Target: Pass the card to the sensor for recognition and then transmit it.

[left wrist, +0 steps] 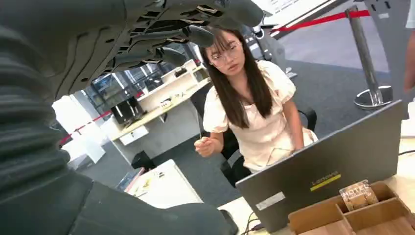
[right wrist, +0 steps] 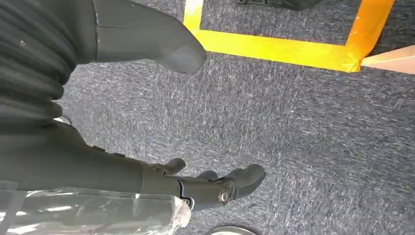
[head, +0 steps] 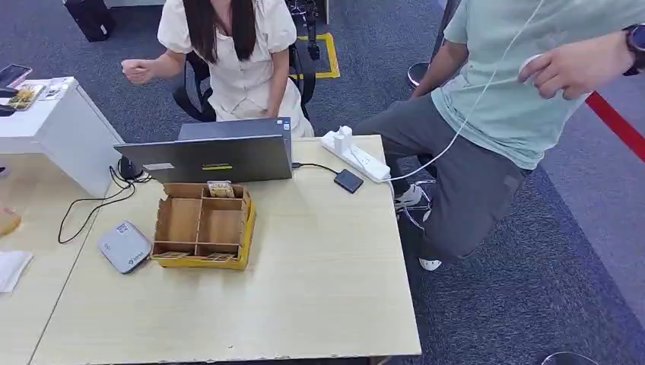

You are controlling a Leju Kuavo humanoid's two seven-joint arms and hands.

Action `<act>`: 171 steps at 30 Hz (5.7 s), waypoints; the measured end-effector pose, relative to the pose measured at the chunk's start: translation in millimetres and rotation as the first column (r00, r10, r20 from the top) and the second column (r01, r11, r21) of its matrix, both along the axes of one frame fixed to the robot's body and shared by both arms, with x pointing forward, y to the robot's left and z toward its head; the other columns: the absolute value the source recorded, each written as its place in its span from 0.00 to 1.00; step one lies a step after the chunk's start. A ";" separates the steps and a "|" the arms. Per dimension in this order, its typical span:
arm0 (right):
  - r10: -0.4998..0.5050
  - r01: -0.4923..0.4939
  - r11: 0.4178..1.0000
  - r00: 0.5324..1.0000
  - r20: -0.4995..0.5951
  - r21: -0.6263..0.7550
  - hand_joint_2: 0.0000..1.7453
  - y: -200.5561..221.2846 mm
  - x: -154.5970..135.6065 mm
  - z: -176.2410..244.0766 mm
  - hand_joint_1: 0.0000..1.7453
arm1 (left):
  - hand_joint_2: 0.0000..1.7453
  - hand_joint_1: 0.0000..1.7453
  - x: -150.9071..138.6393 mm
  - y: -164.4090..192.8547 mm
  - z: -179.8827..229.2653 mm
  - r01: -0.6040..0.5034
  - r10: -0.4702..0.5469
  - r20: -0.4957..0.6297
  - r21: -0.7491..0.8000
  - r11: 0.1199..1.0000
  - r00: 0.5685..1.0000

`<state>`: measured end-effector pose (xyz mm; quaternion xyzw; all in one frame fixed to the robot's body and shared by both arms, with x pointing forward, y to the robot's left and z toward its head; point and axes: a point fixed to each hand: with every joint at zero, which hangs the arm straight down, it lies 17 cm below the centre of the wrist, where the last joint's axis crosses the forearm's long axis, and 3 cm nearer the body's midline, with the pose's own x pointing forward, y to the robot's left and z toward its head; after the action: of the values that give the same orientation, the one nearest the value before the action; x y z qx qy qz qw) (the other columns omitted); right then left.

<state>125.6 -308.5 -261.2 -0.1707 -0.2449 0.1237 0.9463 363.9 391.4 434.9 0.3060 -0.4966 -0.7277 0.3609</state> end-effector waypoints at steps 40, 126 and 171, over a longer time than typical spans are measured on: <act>0.015 -0.015 1.000 1.000 0.014 -0.005 1.00 -0.4 6.8 1.8 0.00 | 1.00 0.00 14.4 0.0 -139.6 0.051 -0.044 0.068 -0.111 0.993 0.997; -0.016 0.016 1.000 1.000 -0.002 -0.004 1.00 0.2 -2.1 -0.2 0.00 | 1.00 0.00 76.4 -53.0 -362.8 -0.294 0.314 0.204 -0.122 0.948 0.927; -0.032 0.032 0.999 0.999 -0.005 -0.004 1.00 -2.6 -4.6 -0.6 0.00 | 1.00 0.00 88.6 0.7 -347.7 -0.344 0.355 0.130 -0.095 0.934 0.926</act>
<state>121.1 -311.1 -261.9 -0.1759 -0.2396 0.1094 0.9485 452.5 392.2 87.2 0.4286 -0.4844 -0.6096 0.4583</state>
